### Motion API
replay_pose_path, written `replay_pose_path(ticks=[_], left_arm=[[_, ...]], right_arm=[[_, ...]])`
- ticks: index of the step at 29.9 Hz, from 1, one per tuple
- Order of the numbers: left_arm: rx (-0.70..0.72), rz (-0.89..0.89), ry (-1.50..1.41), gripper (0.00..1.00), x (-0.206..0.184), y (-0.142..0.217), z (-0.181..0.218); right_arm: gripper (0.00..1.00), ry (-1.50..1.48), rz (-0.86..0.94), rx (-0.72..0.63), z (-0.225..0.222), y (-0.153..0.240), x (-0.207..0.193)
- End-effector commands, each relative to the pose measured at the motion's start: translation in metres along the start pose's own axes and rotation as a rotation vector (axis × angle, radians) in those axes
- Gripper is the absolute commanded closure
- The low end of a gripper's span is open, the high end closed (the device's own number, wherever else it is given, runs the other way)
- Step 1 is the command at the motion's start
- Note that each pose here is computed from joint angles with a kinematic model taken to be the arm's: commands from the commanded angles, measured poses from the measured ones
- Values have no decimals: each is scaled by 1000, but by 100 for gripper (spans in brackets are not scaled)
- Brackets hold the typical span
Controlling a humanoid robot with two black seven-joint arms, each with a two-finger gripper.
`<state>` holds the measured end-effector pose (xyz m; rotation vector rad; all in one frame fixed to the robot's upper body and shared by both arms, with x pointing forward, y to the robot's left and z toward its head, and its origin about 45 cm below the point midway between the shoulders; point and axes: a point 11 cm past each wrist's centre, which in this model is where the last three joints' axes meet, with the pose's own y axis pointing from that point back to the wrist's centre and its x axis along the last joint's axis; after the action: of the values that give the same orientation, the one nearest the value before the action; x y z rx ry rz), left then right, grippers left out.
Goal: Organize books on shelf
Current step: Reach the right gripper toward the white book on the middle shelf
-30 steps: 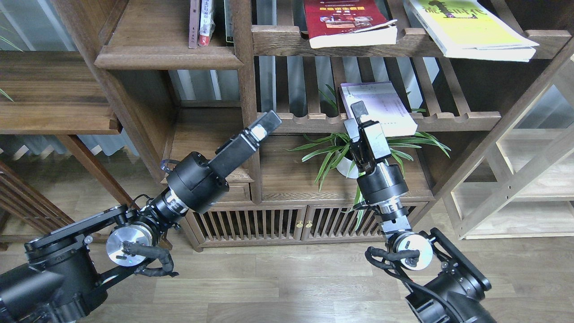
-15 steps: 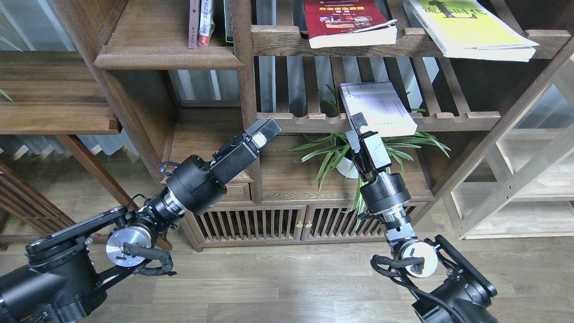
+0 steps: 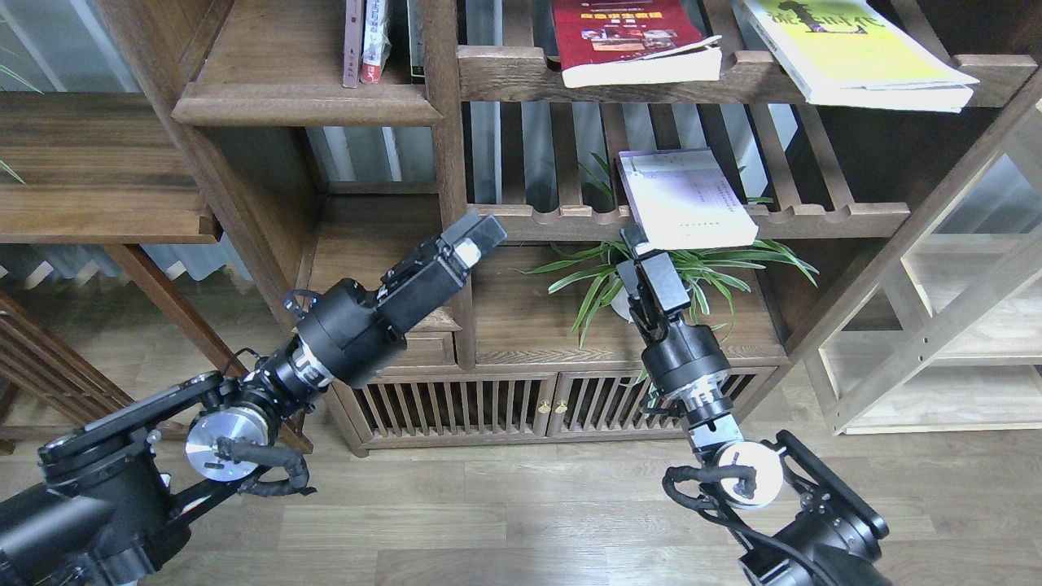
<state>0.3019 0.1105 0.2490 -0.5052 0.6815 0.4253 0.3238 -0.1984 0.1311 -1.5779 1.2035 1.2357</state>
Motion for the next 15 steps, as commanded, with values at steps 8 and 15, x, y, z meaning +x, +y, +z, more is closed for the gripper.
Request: replay_pose_path(ticks=[8,15], left_arm=[[2,3,-31,1,1,6,-2],[11,-4,-43,1,0,5,-4]], right_arm=[[0,-24,138,47,-18,-26,6],[0,-98,229,111,-37,-41,17]])
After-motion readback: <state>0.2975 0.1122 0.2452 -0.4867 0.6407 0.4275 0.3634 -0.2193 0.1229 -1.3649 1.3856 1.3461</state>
